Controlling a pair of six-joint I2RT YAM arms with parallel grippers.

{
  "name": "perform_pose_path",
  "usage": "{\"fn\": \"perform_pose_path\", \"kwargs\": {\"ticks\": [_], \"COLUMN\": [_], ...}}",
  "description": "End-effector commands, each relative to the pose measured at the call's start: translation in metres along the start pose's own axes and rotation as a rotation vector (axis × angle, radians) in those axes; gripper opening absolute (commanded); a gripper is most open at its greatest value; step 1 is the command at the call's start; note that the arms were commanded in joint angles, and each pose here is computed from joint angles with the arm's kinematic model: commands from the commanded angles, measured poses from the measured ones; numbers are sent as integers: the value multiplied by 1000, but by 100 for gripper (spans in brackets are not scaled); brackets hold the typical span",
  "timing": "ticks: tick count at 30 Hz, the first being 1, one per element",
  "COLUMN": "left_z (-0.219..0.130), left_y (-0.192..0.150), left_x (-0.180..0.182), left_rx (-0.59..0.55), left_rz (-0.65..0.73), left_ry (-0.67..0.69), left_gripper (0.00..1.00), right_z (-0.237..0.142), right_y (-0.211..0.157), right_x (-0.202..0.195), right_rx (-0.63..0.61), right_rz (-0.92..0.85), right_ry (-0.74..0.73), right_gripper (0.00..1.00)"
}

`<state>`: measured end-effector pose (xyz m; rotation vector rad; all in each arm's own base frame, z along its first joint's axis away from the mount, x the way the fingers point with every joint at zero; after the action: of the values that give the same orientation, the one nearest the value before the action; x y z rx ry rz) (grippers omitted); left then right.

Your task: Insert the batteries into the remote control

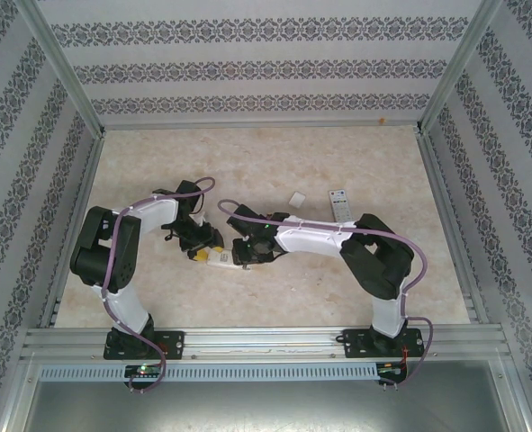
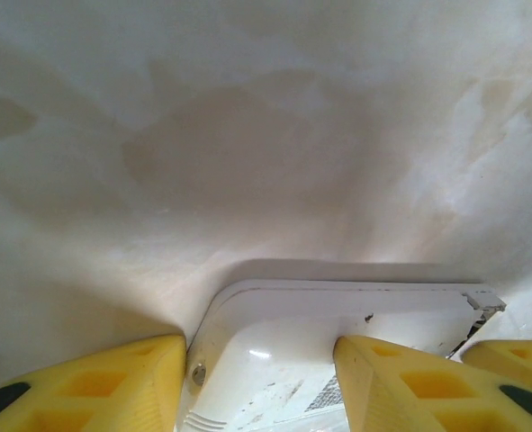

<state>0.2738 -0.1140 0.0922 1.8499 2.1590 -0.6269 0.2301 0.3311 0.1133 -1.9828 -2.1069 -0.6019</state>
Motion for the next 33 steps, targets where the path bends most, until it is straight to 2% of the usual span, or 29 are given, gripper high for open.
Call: {"fn": "perform_pose_path", "kwargs": {"ticks": [1, 3, 7, 12, 21, 27, 33], "left_z": [20, 19, 8, -25, -87, -94, -88], "left_y": [1, 1, 1, -2, -26, -37, -37], "left_x": [-3, -3, -8, -17, -34, -33, -30], "left_rx": [13, 10, -9, -81, -239, -275, -262], "left_rz": [51, 52, 57, 82, 172, 204, 188], "left_ry": [23, 22, 14, 24, 20, 2, 0], "left_gripper": [52, 52, 61, 73, 86, 89, 89], "right_z": [-27, -33, -57, -79, -45, -18, 3], "right_y": [19, 23, 37, 59, 94, 106, 104], "right_x": [15, 13, 8, -8, -35, -55, -61], "right_rx": [-129, -143, -223, -321, -207, -145, -87], "right_rz": [-14, -7, 15, 25, -57, -21, -23], "right_ry": [102, 103, 76, -64, -393, -406, -395], "right_gripper": [33, 34, 36, 38, 38, 36, 31]}}
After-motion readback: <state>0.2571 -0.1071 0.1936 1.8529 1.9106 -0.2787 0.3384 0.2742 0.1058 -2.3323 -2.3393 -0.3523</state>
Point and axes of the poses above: each hand's point on the last joint's axis, 136 mm out from that joint toward the fingers, its own z axis out along the fingers, its own x axis along the line the jaws close on, y = z × x, the point moved 8 cm from there along -z, back along the fingers, and after that the axes turned 7 degrees about z, right-handed, at the moved point
